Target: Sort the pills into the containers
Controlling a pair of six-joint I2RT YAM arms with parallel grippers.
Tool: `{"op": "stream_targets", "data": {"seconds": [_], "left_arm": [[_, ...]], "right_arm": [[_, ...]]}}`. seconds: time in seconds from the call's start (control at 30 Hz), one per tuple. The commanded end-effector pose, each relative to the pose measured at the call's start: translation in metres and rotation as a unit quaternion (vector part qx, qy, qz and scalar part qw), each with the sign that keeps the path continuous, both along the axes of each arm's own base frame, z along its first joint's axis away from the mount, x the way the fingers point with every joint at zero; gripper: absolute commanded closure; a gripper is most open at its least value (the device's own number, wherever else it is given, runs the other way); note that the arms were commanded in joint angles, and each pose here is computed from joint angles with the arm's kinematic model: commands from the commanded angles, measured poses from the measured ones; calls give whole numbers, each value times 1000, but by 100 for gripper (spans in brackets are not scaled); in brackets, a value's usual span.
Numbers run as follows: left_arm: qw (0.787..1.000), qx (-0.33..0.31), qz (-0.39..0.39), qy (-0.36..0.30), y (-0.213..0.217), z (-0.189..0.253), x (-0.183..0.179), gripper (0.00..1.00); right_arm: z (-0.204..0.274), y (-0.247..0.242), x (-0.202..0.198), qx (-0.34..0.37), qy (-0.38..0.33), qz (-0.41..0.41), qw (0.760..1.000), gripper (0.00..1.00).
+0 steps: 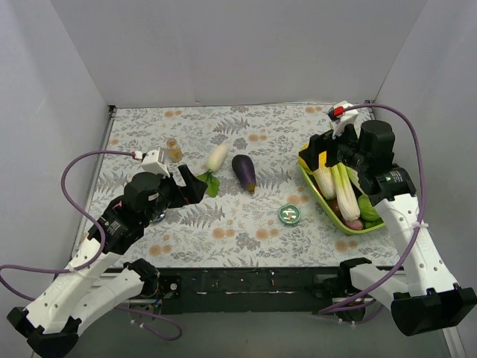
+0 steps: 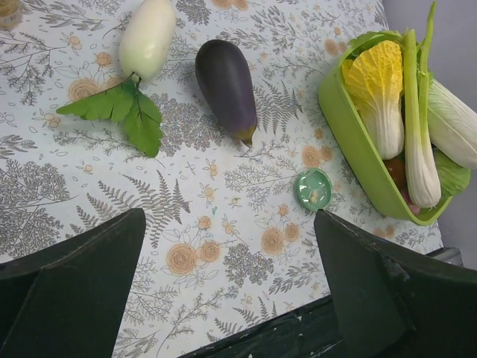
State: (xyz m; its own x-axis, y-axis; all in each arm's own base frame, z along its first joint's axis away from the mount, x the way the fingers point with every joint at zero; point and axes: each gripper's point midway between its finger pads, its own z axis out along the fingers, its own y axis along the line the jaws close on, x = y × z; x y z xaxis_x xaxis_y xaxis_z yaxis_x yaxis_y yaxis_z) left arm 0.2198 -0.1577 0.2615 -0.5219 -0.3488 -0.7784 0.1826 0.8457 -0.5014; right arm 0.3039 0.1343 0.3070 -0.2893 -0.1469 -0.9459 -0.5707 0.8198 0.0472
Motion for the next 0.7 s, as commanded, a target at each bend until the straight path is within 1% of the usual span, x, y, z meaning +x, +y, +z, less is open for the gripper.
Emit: {"op": "stream_targets", "data": {"seconds": [0.0, 0.07, 0.17, 0.2, 0.23, 0.3, 0.47, 0.53, 0.6, 0.63, 0.67], "left_arm": [[1000, 5, 23, -1, 11, -1, -2, 2], [1000, 5, 29, 5, 13, -6, -2, 2], [999, 7, 43, 18, 16, -17, -1, 2], [999, 7, 44, 19, 15, -19, 0, 2], [999, 5, 45, 23, 15, -22, 0, 2], [998, 7, 50, 30, 15, -27, 1, 2], [996, 9, 73, 44, 21, -40, 9, 2], [995, 11, 68, 66, 19, -53, 13, 2], [993, 5, 86, 78, 30, -60, 24, 2], [992, 4, 84, 94, 31, -71, 25, 2], [990, -5, 107, 93, 42, -72, 34, 2]], "right_arm": [[9, 3, 1, 15, -14, 11, 1000, 2], [7, 9, -1, 17, -11, 30, 999, 2], [-1, 23, -13, 11, -14, 96, 995, 3], [-5, 26, -17, -5, -25, 124, 992, 2], [-12, 36, -29, 1, -16, 171, 985, 2], [-18, 45, -43, -5, -26, 232, 972, 2], [-44, 55, -63, -15, -20, 297, 954, 2], [-53, 58, -68, -23, -21, 313, 949, 2], [-64, 65, -74, -22, -20, 329, 944, 2], [-67, 66, -76, -21, -22, 333, 943, 2], [-73, 68, -79, -18, -19, 339, 940, 2]]}}
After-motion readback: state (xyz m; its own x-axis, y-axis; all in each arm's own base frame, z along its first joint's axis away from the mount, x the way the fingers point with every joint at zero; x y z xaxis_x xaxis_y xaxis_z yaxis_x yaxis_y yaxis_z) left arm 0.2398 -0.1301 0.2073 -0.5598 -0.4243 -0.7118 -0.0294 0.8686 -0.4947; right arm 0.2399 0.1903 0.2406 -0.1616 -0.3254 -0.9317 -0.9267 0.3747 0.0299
